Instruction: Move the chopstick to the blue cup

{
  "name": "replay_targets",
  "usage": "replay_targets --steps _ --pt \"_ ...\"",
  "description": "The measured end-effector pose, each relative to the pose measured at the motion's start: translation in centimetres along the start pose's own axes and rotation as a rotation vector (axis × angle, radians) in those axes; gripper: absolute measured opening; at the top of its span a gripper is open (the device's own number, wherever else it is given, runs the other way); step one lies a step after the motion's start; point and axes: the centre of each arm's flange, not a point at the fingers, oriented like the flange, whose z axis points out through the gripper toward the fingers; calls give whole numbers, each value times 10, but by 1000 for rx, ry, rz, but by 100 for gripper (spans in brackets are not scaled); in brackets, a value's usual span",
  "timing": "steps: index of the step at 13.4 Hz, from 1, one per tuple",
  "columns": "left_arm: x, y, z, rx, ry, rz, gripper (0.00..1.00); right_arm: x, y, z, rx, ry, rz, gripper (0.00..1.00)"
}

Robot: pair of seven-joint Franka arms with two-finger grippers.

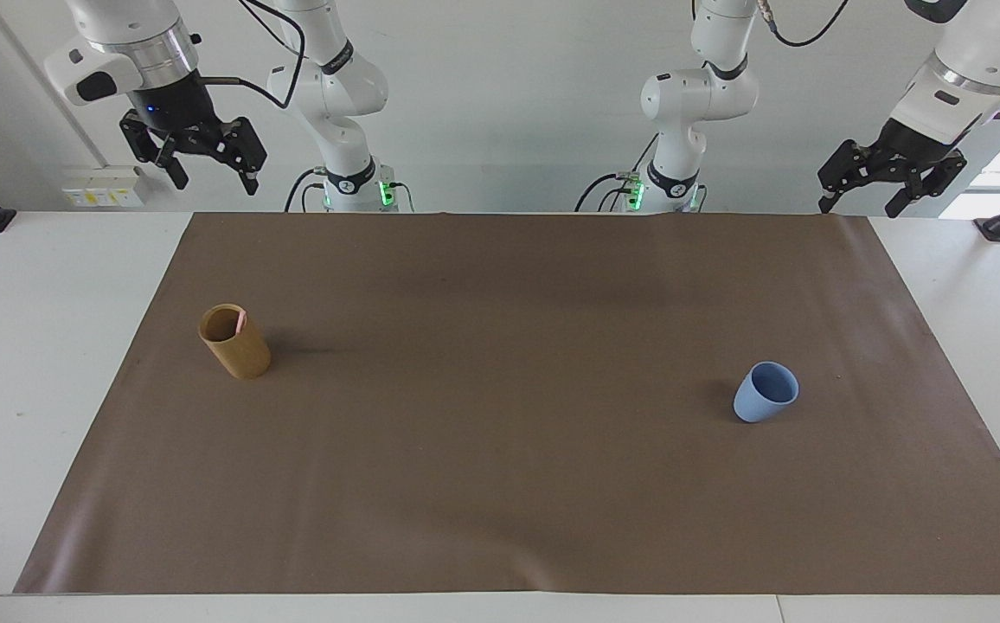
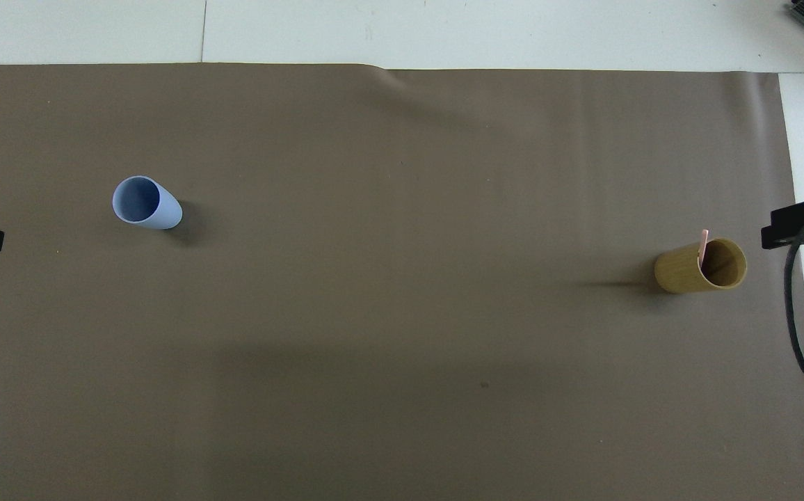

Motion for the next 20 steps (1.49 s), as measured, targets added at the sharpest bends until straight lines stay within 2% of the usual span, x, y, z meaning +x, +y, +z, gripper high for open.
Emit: replay_targets --steps 10,14,20 --pt "0 18 3 0 -6 27 100 0 3 0 0 0 5 100" --pt "7 -1 21 1 12 -6 100 0 3 0 0 0 5 100" --pt "3 -33 23 3 28 -59 100 0 3 0 0 0 6 100"
